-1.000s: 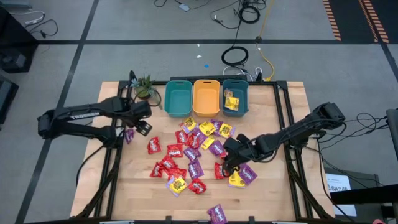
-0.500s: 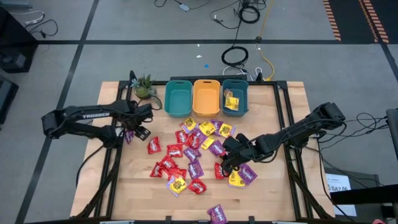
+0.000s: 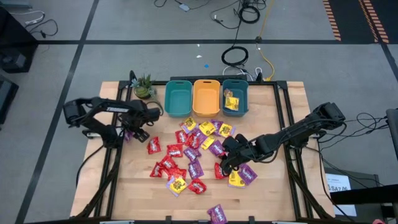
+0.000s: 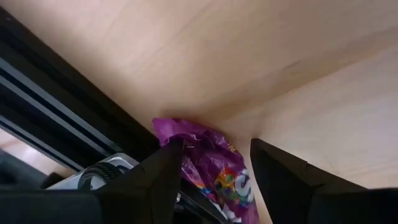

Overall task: Sort candy
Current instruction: Put the violet candy into the blue bin

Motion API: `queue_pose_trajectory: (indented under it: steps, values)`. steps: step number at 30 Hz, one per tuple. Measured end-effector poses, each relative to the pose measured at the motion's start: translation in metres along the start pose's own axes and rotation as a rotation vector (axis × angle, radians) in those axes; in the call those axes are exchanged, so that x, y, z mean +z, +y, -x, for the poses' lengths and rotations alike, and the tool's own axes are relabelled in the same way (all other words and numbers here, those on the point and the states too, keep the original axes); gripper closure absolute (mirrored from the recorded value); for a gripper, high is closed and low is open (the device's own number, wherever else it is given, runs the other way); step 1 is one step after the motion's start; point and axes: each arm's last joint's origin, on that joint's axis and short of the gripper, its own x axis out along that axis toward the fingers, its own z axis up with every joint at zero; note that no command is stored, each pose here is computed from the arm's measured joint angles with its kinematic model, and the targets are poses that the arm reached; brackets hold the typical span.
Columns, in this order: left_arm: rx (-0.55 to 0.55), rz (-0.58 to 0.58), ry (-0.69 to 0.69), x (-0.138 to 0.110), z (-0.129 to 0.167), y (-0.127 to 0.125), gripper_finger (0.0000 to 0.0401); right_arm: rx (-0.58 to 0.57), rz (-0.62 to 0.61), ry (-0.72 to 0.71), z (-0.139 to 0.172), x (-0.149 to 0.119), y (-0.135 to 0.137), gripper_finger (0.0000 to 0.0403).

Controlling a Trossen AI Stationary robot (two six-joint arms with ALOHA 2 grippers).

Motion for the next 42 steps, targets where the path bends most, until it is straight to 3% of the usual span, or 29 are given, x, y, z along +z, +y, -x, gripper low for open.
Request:
queue_pose_trajectory:
  steps: [5,8,17,24,34,39,42]
  values:
    - [0.017,0.009,0.03,0.003,-0.004,-0.001,0.0204,0.006,-0.003,-0.005,0.0,0.001,0.001,0.0218]
    - [0.028,0.009,0.054,0.004,-0.006,-0.002,0.0227,0.007,-0.004,-0.005,0.0,0.001,0.001,0.0218]
    - [0.071,0.043,0.085,0.003,-0.008,-0.001,0.0383,0.01,-0.012,-0.007,0.0,0.001,0.001,0.0218]
    - [0.045,0.06,0.086,0.0,-0.004,-0.003,0.0396,0.02,-0.015,-0.006,0.0,0.001,0.002,0.0218]
    - [-0.09,0.018,-0.206,-0.006,0.074,-0.016,0.0398,0.026,0.005,-0.013,0.0,0.002,0.002,0.0218]
    - [-0.181,0.045,-0.447,-0.011,0.13,-0.014,0.0398,0.025,0.01,-0.014,0.0,0.002,0.002,0.0218]
    - [-0.242,-0.006,-0.611,-0.009,0.162,-0.015,0.0398,0.024,0.014,-0.02,0.0,0.002,0.002,0.0218]
